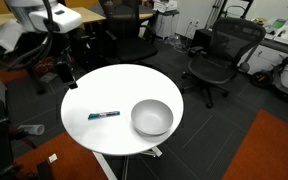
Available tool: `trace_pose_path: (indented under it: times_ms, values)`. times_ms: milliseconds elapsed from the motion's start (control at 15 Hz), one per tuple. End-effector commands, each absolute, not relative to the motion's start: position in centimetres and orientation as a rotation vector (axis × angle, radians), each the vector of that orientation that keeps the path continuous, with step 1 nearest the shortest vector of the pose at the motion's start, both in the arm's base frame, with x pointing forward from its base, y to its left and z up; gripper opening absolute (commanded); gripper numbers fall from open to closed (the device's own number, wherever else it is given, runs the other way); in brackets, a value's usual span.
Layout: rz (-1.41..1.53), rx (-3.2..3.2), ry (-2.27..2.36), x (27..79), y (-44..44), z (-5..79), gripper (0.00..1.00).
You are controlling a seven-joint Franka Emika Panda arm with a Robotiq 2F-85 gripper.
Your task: Pick up the black marker from the table and put it in the grey bowl
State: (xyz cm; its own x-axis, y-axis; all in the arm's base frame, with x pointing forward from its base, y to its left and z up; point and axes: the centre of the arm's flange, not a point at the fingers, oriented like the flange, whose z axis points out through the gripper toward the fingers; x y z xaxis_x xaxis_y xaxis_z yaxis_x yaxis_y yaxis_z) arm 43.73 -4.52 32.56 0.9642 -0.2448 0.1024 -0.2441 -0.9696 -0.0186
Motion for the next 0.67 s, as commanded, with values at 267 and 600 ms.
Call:
trace_pose_path:
  times_ms: [267, 600]
  values:
    - [-0.097, -3.067, 0.568, 46.2, -6.5, 26.6, 1.0]
    - [-0.047, -3.04, 0.639, 47.7, -7.1, 23.3, 1.0]
